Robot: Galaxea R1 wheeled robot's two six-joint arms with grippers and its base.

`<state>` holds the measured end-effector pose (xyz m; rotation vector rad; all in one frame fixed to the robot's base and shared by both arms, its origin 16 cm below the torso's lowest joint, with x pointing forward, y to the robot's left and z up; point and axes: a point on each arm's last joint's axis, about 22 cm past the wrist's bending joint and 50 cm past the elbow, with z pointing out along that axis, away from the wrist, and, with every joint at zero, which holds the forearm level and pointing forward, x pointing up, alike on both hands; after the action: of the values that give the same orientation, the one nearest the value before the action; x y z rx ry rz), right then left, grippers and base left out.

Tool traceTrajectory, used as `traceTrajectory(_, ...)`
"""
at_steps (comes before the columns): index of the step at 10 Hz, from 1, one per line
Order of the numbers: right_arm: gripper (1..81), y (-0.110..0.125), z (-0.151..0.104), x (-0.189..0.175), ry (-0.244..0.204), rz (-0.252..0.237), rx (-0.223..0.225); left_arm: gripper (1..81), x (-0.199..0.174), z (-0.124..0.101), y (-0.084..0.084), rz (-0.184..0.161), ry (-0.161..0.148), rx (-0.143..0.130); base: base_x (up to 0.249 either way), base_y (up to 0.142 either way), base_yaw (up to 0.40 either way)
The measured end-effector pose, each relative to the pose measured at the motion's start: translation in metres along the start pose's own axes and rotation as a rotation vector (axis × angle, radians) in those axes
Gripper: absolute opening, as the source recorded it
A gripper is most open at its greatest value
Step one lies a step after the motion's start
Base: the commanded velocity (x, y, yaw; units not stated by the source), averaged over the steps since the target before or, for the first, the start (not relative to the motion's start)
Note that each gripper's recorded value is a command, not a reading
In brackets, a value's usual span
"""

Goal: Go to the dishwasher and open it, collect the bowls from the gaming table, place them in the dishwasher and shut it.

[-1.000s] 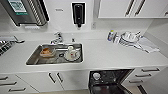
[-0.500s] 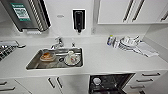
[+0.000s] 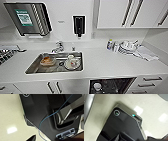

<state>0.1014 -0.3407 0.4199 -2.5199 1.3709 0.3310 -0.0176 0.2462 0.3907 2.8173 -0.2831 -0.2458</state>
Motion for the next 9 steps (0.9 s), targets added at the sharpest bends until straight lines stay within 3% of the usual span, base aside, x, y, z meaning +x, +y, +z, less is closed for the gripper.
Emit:
traceTrajectory(4, 81.1, -0.052, 0.004, 0.049, 0.044, 0.284, 0.098, 81.1, 0.037, 0.013, -0.015, 0.013, 0.045, 0.014, 0.0, 0.0, 0.0)
traceTrajectory(7, 81.1, -0.105, -0.001, 0.093, 0.088, 0.364, 0.187, 81.1, 0.058, 0.019, -0.032, 0.018, 0.072, 0.032, 0.0, 0.0, 0.0)
traceTrajectory(9, 81.1, -0.108, -0.002, 0.094, 0.066, 0.408, 0.196, 81.1, 0.058, 0.02, -0.035, 0.014, 0.07, 0.035, 0.0, 0.0, 0.0)
